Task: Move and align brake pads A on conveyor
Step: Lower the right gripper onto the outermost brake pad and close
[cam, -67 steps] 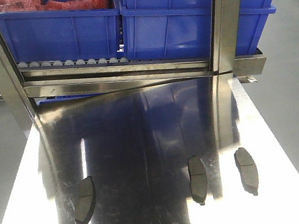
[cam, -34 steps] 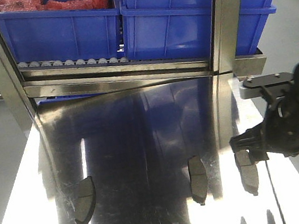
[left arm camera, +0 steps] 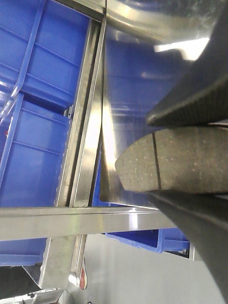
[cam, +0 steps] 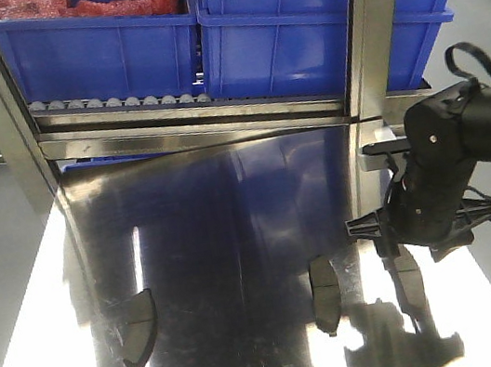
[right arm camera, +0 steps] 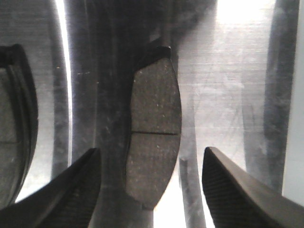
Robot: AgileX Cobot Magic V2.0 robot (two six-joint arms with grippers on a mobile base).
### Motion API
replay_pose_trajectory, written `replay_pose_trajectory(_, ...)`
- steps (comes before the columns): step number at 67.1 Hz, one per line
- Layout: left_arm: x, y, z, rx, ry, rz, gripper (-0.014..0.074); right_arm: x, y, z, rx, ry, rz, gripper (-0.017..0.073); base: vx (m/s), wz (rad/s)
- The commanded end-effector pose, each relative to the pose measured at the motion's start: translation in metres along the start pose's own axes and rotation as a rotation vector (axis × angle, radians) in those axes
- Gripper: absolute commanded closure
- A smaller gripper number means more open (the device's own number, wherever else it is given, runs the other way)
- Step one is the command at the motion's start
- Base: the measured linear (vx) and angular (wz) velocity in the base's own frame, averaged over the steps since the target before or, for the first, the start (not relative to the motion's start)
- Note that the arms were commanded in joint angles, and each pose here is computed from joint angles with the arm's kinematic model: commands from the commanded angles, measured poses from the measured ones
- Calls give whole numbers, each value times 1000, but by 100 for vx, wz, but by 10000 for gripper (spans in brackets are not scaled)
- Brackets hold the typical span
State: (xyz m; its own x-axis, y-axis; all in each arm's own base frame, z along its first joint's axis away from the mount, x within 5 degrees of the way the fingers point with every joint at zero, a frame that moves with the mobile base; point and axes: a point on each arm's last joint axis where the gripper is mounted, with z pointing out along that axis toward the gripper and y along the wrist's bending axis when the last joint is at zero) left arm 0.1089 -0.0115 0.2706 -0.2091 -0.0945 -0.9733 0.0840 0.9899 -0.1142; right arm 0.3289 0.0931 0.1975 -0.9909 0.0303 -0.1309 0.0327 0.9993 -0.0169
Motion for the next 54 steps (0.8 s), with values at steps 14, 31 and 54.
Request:
replay_pose_trajectory(14,-18,-1,-2,0,-119,-18,600,-14,3,2,5,-10,14,106,0,0)
replay_pose_trajectory(31,-18,-1,-2,0,-119,-18,600,-16,5,18,15,18,30,106,0,0)
replay_pose_trajectory(54,-18,-1,-2,0,-119,-18,600,-18,6,18,2,-14,49,112,0,0)
